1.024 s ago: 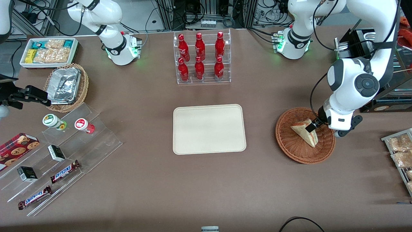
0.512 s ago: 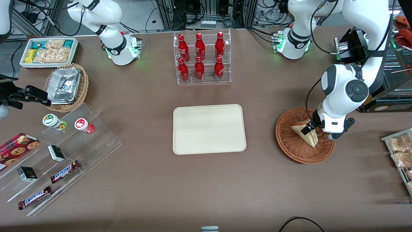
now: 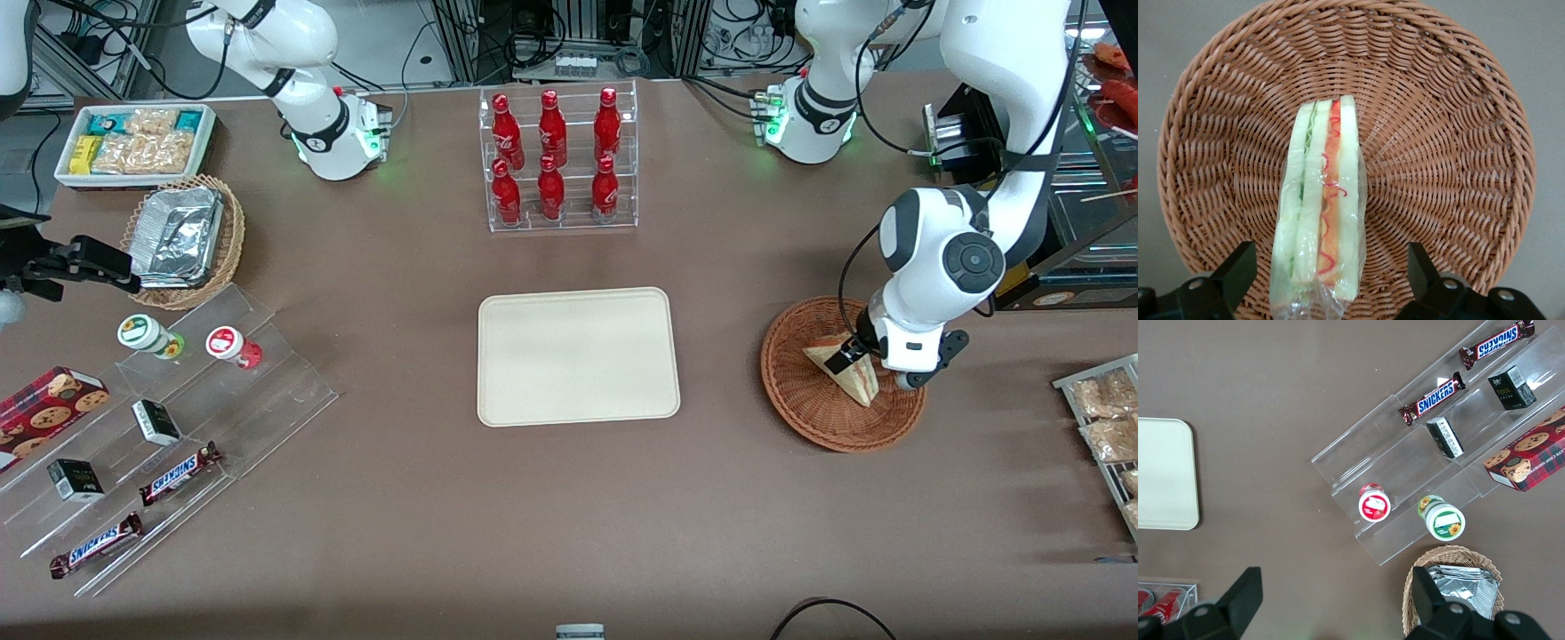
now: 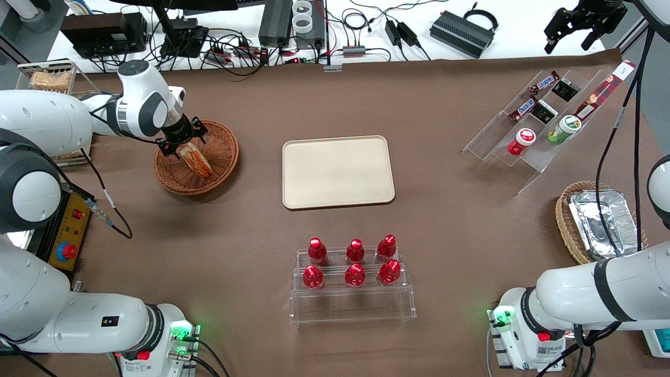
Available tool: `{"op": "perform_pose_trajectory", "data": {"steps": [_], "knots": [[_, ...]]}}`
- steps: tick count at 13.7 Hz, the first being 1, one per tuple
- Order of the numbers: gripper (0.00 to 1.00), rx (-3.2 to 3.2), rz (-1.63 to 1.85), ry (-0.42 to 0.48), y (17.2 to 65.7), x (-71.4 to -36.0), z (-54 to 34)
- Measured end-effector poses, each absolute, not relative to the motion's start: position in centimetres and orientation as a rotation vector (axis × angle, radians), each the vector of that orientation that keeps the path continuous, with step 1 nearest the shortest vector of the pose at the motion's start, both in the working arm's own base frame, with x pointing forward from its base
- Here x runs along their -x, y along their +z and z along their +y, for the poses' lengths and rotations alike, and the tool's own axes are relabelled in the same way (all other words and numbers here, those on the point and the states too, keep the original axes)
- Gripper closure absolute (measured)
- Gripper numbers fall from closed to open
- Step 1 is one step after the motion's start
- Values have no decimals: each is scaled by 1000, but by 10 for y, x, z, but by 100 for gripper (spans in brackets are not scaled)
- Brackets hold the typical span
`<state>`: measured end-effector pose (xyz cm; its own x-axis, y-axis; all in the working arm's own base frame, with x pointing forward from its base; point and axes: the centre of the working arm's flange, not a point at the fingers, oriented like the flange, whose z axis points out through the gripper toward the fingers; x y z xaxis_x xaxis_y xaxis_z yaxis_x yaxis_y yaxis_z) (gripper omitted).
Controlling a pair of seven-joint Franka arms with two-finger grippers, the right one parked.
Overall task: Place sandwich from basket to tray
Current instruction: 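Lower the open left gripper around the sandwich and close it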
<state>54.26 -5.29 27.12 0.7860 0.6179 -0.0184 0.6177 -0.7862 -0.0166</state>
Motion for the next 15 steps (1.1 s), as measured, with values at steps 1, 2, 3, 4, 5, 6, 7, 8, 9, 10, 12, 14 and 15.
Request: {"op": "perform_pose_trajectory", "data": {"steps": [1, 2, 3, 4, 5, 6, 7, 8, 9, 10, 12, 14, 15], "knots": [[0, 2958, -1023, 42, 267, -542, -53], [0, 2957, -1024, 45, 263, -542, -53], [4, 2958, -1025, 44, 260, -542, -52], [4, 2957, -1025, 49, 256, -541, -52], [11, 2956, -1024, 52, 253, -540, -52], [24, 2955, -1024, 55, 252, -539, -52], [37, 2954, -1024, 59, 251, -538, -52], [47, 2953, -1024, 63, 249, -537, -52], [58, 2953, -1024, 61, 248, -535, -52], [67, 2954, -1024, 59, 247, -535, -51], [78, 2954, -1021, 57, 248, -535, -51], [78, 2958, -1010, 53, 251, -535, -51], [78, 2964, -989, 55, 255, -535, -52]]}}
